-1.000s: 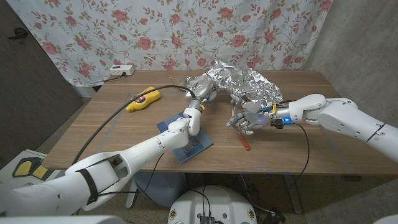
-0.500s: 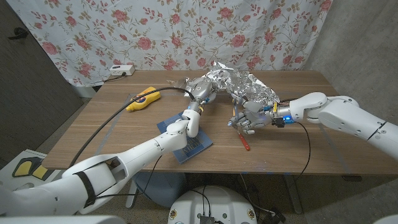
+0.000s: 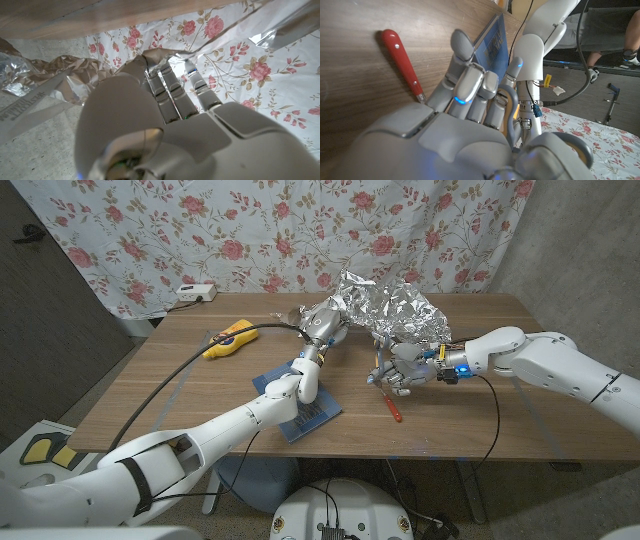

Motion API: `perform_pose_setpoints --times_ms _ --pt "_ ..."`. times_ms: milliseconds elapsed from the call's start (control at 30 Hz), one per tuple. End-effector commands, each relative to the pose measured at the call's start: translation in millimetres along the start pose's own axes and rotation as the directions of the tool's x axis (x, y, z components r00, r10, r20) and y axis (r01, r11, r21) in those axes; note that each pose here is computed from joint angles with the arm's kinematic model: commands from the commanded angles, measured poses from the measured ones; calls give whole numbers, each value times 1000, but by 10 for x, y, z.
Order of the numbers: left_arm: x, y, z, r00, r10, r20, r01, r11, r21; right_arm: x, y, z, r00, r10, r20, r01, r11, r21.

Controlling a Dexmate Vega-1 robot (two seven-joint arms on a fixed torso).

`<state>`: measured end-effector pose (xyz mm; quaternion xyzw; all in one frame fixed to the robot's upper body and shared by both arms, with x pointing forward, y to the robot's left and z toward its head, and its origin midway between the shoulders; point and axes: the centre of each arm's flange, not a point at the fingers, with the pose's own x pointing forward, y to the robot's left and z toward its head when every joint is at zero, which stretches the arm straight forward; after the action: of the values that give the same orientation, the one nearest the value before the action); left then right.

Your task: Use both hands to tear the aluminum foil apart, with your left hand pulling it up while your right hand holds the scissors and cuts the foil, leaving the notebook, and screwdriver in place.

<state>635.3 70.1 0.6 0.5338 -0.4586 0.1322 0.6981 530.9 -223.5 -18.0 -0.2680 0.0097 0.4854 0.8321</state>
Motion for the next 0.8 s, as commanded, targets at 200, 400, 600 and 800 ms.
perform_pose_setpoints --times_ms 200,400,600,800 --pt "-44 -68 -15 1000 1 -2 -1 999 -36 4 -32 9 999 -36 21 36 999 20" --pt "-40 -73 -8 1000 3 -10 -3 999 -52 13 -51 20 999 -44 24 44 999 7" --pt "-50 -83 -15 1000 -6 -12 6 999 -46 0 -64 28 998 -59 29 59 998 5" --pt "-48 -95 -12 1000 -13 -1 13 999 -40 -43 -74 57 997 -74 18 75 997 -6"
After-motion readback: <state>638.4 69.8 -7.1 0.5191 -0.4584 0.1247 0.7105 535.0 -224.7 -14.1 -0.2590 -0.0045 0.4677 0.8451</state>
